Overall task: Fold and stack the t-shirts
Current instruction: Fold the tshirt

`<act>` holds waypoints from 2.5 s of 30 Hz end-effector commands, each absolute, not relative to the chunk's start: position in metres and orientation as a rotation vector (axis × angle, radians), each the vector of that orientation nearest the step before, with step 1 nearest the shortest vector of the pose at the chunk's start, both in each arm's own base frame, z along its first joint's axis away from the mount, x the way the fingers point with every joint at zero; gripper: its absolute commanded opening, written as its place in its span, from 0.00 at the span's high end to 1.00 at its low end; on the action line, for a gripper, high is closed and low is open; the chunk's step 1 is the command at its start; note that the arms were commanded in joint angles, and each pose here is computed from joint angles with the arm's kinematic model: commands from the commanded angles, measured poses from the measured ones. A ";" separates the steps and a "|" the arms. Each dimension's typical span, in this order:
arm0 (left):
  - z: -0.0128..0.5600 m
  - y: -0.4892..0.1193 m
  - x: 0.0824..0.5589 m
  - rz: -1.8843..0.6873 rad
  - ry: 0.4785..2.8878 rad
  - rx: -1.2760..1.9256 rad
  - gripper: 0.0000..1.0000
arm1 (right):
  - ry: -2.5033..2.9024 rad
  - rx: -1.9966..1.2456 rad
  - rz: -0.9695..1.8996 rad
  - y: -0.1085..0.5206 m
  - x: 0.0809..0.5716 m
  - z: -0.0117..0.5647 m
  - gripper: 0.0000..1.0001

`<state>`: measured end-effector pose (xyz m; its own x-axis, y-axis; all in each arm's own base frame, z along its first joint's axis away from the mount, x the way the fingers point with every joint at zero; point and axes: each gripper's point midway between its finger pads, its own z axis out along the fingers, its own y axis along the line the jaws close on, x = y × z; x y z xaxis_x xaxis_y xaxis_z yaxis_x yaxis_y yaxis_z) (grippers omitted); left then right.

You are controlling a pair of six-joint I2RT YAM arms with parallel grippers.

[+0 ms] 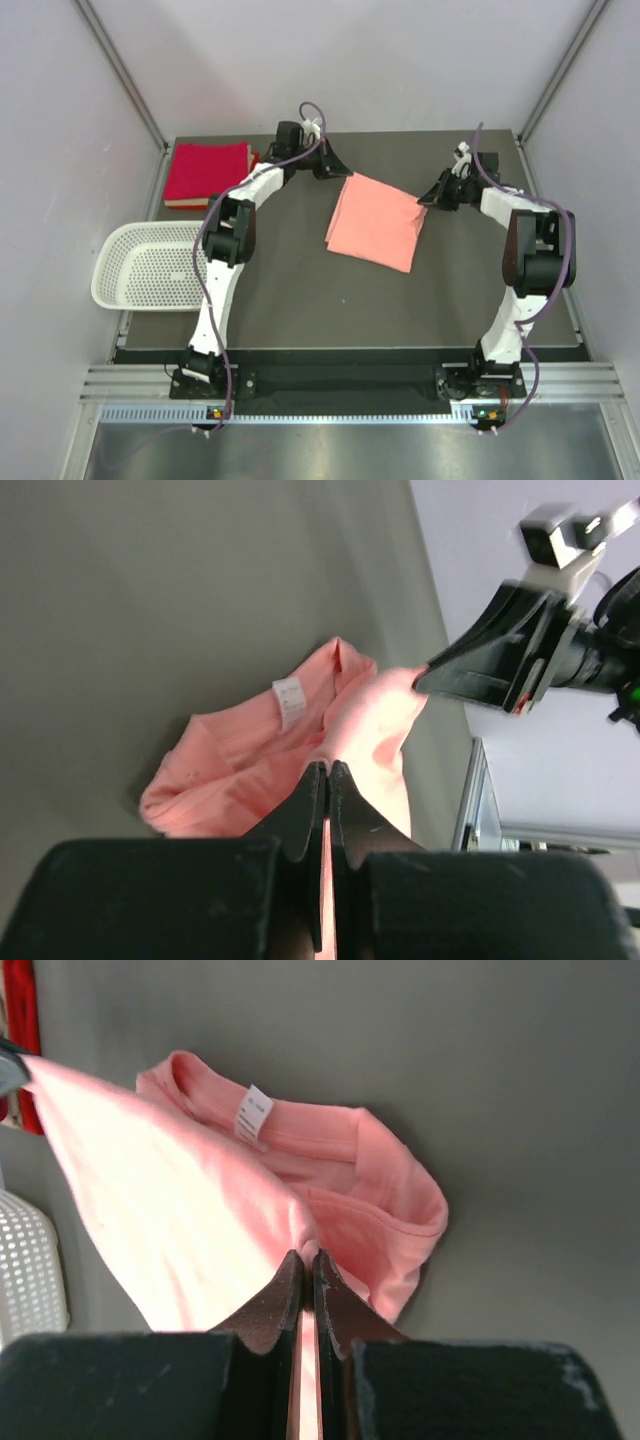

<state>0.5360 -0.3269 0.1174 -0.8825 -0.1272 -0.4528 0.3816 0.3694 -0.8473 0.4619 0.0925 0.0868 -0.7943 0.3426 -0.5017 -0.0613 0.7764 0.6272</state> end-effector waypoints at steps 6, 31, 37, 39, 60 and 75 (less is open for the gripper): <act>0.099 -0.334 0.578 -1.519 2.134 0.143 0.91 | 2.289 0.337 0.772 0.061 0.481 0.070 1.00; 0.140 -0.284 0.523 -1.221 2.247 0.197 0.53 | 2.262 0.429 0.772 0.068 0.444 0.123 0.71; 0.104 -0.303 0.492 -1.229 2.350 0.242 0.55 | 2.308 0.417 0.898 0.102 0.443 0.093 0.73; 0.096 -0.302 0.487 -1.231 2.376 0.214 0.56 | 2.334 0.504 0.851 0.089 0.438 0.056 0.76; 0.133 -0.312 0.451 -0.993 2.403 0.279 0.56 | 2.159 0.407 0.894 0.084 0.454 0.124 0.78; 0.106 -0.468 0.317 -1.372 2.217 0.658 0.56 | 2.185 0.584 0.955 0.046 0.482 0.037 0.79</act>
<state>0.3186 -0.4398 0.0929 -0.8398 0.1795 -0.5123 0.5285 0.4860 -0.6960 0.4647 0.0573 0.0340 -0.7056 0.6215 -0.3403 0.1617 0.6088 0.7766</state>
